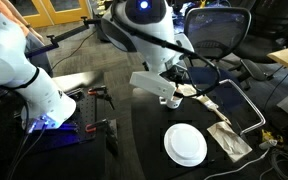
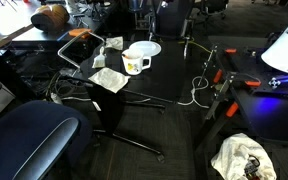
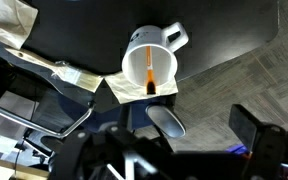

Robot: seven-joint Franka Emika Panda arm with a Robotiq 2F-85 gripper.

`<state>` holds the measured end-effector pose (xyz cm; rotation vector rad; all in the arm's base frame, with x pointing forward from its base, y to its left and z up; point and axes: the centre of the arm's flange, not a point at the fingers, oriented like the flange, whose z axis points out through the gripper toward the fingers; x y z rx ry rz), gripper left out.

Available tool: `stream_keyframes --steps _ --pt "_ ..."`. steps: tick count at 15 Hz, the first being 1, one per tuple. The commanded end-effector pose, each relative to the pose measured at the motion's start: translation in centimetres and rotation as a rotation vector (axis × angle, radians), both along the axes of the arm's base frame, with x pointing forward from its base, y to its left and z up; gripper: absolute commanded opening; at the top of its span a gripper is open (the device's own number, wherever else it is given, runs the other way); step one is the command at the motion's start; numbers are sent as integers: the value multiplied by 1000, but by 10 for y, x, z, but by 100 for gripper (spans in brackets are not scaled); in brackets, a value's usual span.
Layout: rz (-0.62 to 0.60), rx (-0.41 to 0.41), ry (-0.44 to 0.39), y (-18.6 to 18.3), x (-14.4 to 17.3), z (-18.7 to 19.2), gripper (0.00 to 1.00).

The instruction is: Pick the marker from the cup and put it on the table

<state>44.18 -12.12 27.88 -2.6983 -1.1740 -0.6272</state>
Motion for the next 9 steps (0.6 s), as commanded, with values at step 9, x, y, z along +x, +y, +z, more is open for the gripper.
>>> stream_keyframes --steps 9 --pt "-35 -24 -81 -2 37 -80 100"
